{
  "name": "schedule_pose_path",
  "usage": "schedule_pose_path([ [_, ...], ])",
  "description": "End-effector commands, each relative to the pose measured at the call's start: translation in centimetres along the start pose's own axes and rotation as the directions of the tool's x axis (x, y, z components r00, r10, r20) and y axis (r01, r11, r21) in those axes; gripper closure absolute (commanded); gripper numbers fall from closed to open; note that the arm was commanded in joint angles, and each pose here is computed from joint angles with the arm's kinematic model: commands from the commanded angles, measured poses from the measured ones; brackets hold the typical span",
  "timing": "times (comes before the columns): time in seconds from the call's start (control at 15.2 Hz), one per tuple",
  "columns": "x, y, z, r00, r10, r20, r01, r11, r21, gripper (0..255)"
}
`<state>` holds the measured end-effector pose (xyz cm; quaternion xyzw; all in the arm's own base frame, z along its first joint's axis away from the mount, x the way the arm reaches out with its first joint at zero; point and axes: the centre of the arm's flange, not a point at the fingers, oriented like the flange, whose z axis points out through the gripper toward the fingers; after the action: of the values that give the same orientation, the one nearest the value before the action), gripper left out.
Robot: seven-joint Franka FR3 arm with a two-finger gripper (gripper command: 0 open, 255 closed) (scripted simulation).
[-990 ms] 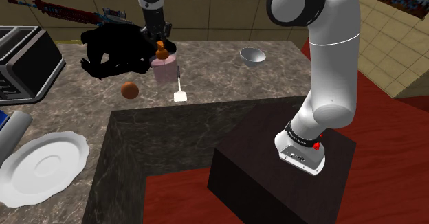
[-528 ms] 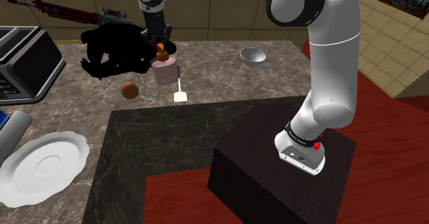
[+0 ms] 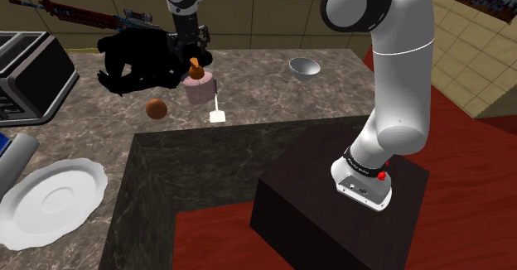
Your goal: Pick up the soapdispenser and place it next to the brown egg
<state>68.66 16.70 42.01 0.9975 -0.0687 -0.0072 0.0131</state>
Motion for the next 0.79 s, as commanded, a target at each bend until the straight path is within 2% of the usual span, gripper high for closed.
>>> schedule_pose_path([
  [0.0,0.0,0.0,-1.3,1.000,0.000,0.000,0.000,1.000,0.000,0],
  [0.2,0.0,0.0,-5.0,1.000,0.000,0.000,0.000,1.000,0.000,0],
  [0.73,0.0,0.0,-5.0,1.000,0.000,0.000,0.000,1.000,0.000,0],
])
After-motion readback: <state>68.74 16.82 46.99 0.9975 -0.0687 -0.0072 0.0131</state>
